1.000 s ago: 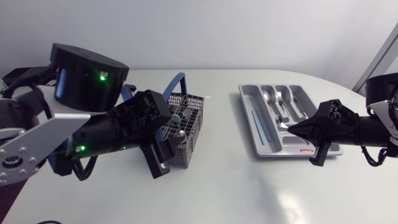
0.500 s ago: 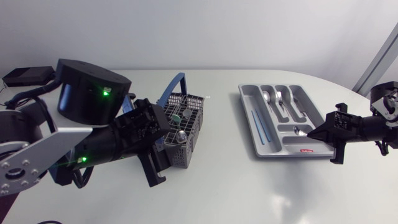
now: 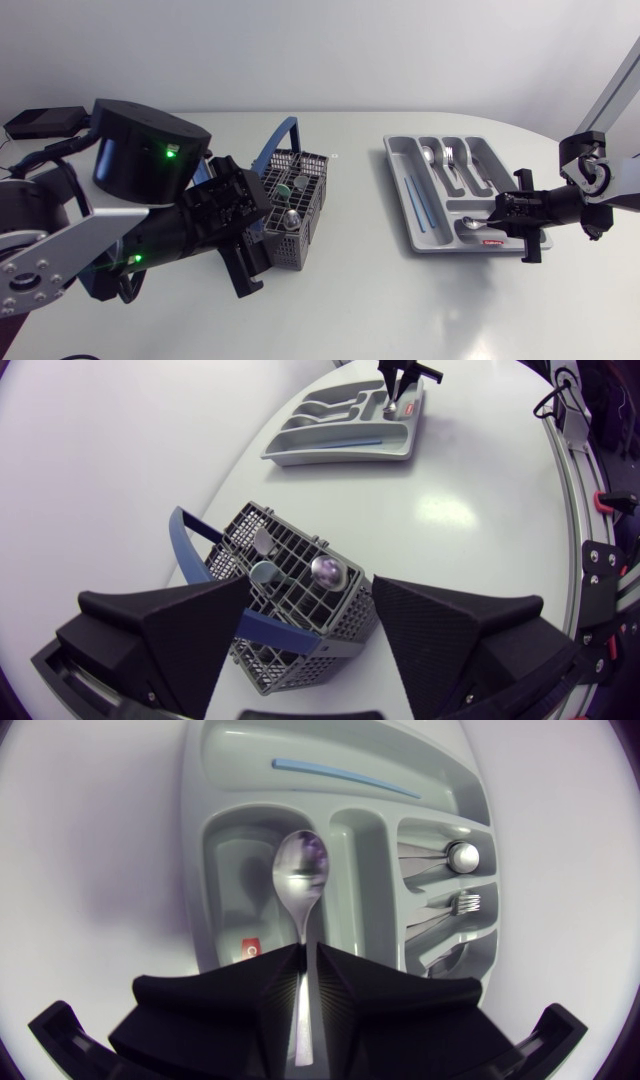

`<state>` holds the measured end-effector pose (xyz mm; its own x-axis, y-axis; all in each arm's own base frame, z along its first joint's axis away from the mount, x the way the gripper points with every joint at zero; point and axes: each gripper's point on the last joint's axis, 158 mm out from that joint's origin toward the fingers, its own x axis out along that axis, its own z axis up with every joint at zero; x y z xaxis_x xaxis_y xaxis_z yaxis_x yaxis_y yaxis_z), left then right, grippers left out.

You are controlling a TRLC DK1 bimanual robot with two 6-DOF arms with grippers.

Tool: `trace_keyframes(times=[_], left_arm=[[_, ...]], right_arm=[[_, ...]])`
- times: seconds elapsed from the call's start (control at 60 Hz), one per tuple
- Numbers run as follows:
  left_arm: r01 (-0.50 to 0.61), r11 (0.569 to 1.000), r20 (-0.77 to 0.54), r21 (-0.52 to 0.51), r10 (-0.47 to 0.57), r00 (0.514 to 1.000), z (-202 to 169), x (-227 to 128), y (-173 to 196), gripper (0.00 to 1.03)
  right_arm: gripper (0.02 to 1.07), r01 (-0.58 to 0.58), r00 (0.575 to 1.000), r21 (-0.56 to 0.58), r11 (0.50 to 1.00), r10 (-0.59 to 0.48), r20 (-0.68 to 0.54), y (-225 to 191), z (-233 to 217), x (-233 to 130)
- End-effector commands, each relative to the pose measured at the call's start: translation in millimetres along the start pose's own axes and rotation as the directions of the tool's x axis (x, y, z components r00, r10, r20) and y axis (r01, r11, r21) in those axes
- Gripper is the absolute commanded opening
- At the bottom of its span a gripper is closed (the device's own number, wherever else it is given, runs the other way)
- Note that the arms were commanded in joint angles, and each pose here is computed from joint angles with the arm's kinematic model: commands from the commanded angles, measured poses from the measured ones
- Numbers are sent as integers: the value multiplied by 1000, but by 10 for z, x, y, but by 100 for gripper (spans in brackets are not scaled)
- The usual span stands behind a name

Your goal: Unload the cutlery basket into the drawer organizer.

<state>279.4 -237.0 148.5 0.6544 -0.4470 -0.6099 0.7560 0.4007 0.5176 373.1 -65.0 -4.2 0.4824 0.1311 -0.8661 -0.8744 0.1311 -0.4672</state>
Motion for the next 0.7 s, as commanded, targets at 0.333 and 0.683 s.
trace_keyframes(times=[0.333, 0.683], left_arm=[[25, 1000, -37, 2, -25, 999, -140, 75, -187, 80], [-57, 996, -76, 69, 63, 995, -292, 295, -184, 20]], right_arm=[[103, 118, 992, 79, 990, -122, 38, -163, 210, -438], [75, 149, 960, 183, 972, -186, 207, -205, 908, -870]])
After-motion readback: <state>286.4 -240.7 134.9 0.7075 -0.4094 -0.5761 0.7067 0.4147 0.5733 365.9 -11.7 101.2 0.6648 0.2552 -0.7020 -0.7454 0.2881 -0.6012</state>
